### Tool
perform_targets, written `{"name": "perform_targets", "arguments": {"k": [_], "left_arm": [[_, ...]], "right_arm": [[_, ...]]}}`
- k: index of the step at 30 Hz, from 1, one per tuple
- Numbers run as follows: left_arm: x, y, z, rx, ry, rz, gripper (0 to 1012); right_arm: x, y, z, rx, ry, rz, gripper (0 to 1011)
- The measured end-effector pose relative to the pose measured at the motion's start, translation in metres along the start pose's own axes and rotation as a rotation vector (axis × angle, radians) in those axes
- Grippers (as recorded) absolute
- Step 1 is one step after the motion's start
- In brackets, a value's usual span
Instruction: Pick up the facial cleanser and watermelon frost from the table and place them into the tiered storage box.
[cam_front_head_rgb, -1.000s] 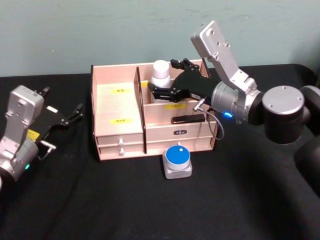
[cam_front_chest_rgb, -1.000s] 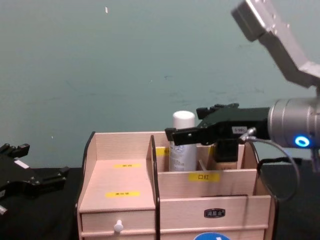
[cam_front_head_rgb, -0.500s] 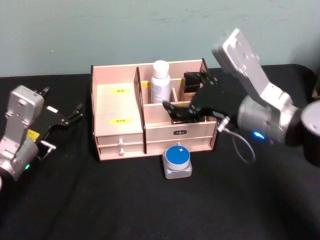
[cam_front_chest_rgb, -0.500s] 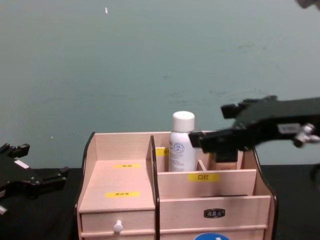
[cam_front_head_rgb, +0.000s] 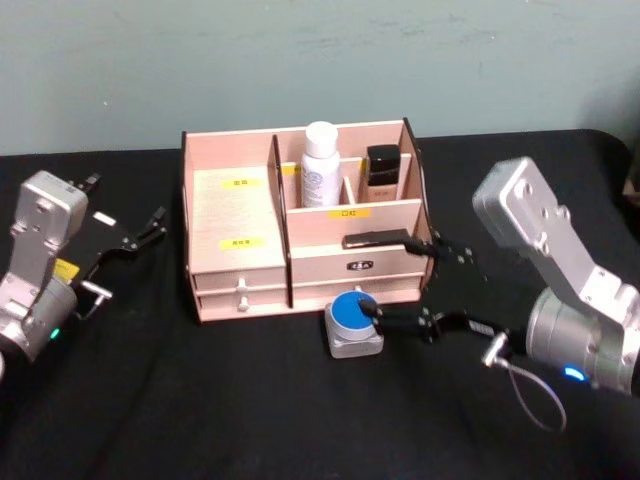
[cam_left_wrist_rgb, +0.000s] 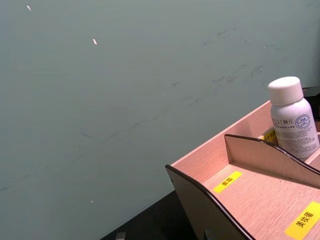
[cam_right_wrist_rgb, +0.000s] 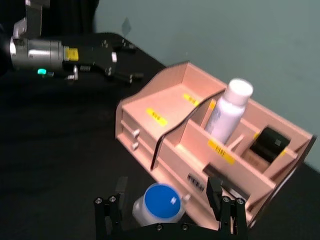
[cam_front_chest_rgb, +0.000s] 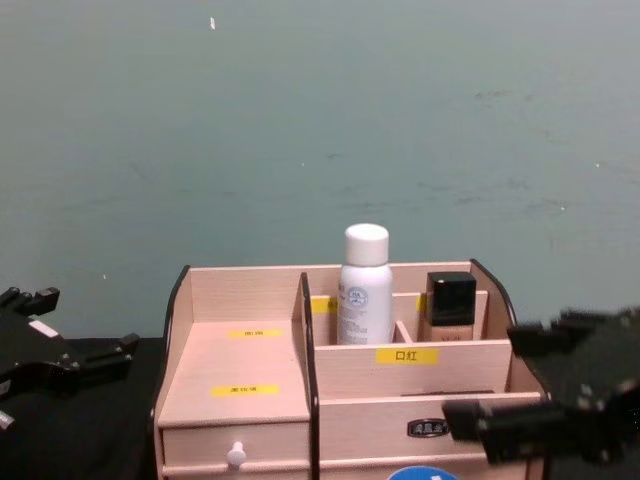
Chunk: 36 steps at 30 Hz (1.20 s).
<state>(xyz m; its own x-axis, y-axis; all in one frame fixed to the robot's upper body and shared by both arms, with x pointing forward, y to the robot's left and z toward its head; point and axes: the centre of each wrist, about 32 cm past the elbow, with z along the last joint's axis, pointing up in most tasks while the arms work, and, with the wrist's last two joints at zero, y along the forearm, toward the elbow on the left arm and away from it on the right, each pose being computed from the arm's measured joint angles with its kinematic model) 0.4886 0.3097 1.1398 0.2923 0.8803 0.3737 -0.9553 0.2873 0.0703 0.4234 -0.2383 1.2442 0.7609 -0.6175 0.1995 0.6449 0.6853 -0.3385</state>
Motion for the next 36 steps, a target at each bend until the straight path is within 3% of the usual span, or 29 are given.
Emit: {"name": "perform_targets", "arguments": {"k": [6, 14, 26, 36], "left_arm": [[0.0000, 0.0000, 0.0000, 0.000, 0.000, 0.000, 1010], [0.0000, 0.0000, 0.0000, 0.000, 0.000, 0.000, 1009], [0.0000, 0.0000, 0.0000, 0.000, 0.000, 0.000, 1010], [0.0000, 0.0000, 0.0000, 0.000, 0.000, 0.000, 1010]], "right_arm": [[-0.004, -0.001, -0.020, -0.042, 0.036, 0.004, 1003], [-0.005, 0.012, -0.044, -0.087, 0.057, 0.011, 1002], [-0.006, 0.029, -0.055, -0.096, 0.033, 0.004, 1002], [-0.004, 0.039, -0.059, -0.081, 0.043, -0.001, 1002]]}}
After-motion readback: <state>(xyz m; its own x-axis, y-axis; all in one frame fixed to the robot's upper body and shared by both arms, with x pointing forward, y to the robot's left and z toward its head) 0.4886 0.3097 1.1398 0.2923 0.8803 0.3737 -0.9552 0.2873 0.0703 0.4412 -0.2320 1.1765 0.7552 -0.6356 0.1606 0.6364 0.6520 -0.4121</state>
